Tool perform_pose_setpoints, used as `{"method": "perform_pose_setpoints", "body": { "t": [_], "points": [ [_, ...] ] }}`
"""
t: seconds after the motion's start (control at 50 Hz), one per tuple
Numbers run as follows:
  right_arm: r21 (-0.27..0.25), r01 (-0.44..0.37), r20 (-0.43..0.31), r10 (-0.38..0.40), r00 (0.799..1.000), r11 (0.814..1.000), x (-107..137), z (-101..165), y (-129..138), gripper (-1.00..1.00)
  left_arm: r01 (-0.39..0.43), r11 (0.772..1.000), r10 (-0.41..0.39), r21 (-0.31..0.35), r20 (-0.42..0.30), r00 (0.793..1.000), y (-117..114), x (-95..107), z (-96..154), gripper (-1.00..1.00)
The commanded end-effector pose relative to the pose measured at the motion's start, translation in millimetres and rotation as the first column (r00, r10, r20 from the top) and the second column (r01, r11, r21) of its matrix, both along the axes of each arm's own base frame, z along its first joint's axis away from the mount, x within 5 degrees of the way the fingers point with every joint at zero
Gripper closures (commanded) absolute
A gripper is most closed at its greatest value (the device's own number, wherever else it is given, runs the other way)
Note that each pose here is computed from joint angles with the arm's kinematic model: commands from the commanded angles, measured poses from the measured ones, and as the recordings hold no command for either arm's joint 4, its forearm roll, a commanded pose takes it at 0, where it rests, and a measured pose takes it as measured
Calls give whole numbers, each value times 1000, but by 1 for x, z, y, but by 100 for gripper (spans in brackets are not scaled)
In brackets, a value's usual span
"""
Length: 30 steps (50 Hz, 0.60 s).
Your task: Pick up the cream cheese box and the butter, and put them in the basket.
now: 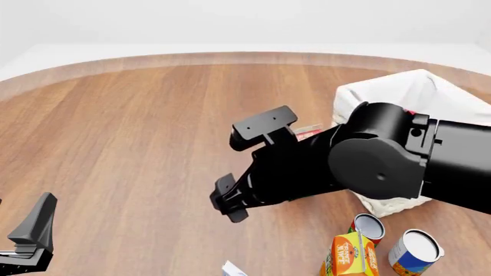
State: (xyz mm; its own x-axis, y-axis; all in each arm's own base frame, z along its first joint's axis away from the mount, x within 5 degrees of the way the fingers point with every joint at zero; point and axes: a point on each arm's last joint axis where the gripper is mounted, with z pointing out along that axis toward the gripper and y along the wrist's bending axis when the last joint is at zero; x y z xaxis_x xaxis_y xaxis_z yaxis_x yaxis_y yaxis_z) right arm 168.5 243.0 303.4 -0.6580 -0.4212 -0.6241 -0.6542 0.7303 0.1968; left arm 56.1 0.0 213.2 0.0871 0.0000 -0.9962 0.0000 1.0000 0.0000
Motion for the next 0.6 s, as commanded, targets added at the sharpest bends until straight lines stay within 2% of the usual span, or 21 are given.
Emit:
{"method": "perform_pose_setpoints", "body": {
  "t": [0.02, 0.1, 0.32, 0.5, 0.6],
  "points": [
    [-26, -6, -10, 6, 1000, 1000, 3, -4, 3, -100, 0, 1000, 0, 0, 0, 1000, 0, 0, 0, -100],
    [-36, -9, -9, 9, 1000, 999, 5, -1, 3, -100, 0, 1000, 0, 0, 0, 1000, 0, 0, 0, -100],
    [-61, 4, -55, -8, 998, 998, 0, -22, 4, -100, 0, 1000, 0, 0, 0, 1000, 0, 0, 0, -100],
    [-82, 14, -56, -19, 998, 997, 6, -24, 0, -100, 0, 1000, 0, 0, 0, 1000, 0, 0, 0, -100],
    [-88, 9, -69, -15, 998, 996, 2, -32, 2, -100, 0, 1000, 0, 0, 0, 1000, 0, 0, 0, -100]
  ]
}}
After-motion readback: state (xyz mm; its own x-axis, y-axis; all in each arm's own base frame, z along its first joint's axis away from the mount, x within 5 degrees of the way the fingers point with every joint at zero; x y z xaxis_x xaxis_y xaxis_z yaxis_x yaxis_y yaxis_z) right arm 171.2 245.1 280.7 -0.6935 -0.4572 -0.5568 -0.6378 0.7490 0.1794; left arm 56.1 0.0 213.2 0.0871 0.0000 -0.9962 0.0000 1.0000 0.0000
